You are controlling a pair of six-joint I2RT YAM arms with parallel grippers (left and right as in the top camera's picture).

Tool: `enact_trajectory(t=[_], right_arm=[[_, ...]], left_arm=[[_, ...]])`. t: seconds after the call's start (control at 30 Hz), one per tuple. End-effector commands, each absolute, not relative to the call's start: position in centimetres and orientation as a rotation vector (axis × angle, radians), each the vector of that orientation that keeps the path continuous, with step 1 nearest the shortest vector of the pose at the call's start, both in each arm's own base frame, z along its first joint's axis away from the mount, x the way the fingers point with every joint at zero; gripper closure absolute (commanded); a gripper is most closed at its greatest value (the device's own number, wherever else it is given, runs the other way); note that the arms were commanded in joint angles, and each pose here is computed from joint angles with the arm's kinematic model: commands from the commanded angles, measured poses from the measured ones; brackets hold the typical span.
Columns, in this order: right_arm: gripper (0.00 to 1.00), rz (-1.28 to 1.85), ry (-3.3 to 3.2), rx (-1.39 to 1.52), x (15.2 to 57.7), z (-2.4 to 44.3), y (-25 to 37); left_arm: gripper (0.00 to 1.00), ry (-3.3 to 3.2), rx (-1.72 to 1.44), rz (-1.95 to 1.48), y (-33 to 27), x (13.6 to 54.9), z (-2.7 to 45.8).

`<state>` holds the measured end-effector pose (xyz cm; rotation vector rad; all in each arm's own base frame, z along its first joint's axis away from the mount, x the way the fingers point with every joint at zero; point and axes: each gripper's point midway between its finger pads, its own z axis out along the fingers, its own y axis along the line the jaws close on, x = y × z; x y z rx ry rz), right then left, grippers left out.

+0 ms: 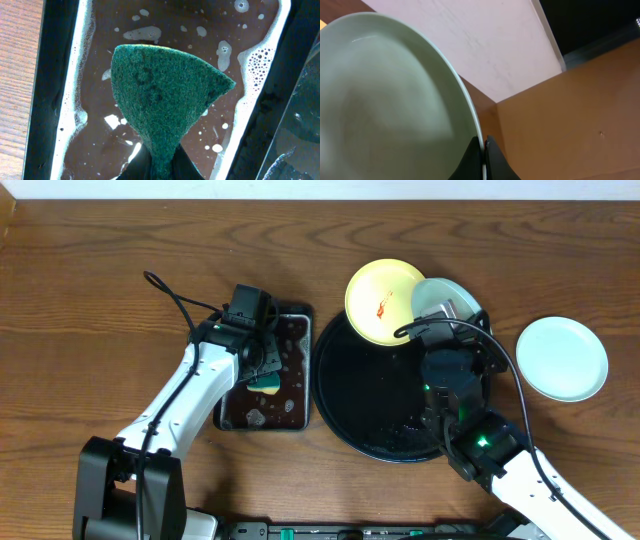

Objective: Clean dirty plates on tray and stack at the side
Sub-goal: 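Lift the pale blue plate and stack it on the pale green plate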

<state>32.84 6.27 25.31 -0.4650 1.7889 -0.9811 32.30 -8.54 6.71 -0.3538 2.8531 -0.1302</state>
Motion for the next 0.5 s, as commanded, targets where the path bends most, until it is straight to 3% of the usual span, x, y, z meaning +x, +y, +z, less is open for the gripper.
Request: enact_trajectory(t=[0.0, 0.47], right_arm=[[0.99, -0.888, 1.796, -0.246, 32.7, 25.9, 5.0], [0.99, -0.233, 2.131, 0.72, 32.3, 14.8, -6.3]], left_arm=[[0.92, 2.837, -0.352, -0.118, -8.2, 32.4, 7.1], [0.92, 2.837, -0.352, -0.117, -8.2, 32.4, 7.1]])
